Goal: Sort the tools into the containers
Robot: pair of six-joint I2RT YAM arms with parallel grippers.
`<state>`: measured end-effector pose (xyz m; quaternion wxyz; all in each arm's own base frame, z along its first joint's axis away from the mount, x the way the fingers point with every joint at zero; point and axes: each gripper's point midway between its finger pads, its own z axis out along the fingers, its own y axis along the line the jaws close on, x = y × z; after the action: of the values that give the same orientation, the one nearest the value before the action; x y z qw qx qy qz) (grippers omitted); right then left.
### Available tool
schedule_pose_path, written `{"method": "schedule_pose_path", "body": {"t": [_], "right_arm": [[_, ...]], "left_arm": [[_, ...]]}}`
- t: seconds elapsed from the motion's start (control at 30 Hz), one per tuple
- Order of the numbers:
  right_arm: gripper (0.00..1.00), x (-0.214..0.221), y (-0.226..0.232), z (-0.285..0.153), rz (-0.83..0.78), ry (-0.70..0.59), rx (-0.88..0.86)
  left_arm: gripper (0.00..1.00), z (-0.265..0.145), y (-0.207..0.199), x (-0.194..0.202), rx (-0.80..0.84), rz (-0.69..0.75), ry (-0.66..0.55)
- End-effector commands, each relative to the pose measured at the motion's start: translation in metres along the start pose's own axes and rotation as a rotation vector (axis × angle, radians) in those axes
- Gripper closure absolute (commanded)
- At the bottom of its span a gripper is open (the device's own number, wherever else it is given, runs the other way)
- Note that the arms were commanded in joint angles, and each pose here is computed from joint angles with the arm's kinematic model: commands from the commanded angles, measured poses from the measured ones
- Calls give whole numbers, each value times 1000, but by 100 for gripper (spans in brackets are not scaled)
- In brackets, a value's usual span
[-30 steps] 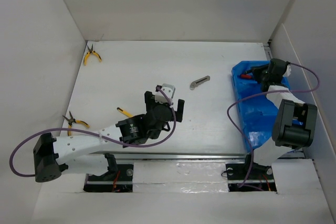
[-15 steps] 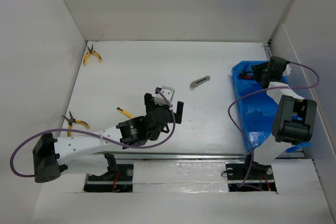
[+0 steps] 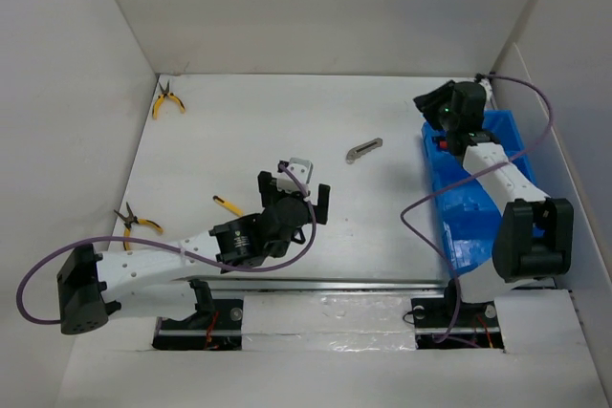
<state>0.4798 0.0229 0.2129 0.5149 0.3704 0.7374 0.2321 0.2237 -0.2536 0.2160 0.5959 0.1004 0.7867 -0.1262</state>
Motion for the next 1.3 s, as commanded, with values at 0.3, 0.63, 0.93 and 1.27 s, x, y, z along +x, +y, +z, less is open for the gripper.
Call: {"method": "schedule_pose_path", "body": {"t": [0.3,0.63,0.93,1.27], "right_arm": [[40,123,71,9,-121,314,54],[26,164,54,37,13,436,404],[24,158,47,30,14,447,559],[27,194,8,29,-46,515,659]], "left_arm": [[1,3,12,-10,-34,-63,-43],[1,0,15,-13,-37,-67,-48],[1,-2,15,-15,-25,-72,-49],[1,-2,20,-14,-52,-59,-43]]}}
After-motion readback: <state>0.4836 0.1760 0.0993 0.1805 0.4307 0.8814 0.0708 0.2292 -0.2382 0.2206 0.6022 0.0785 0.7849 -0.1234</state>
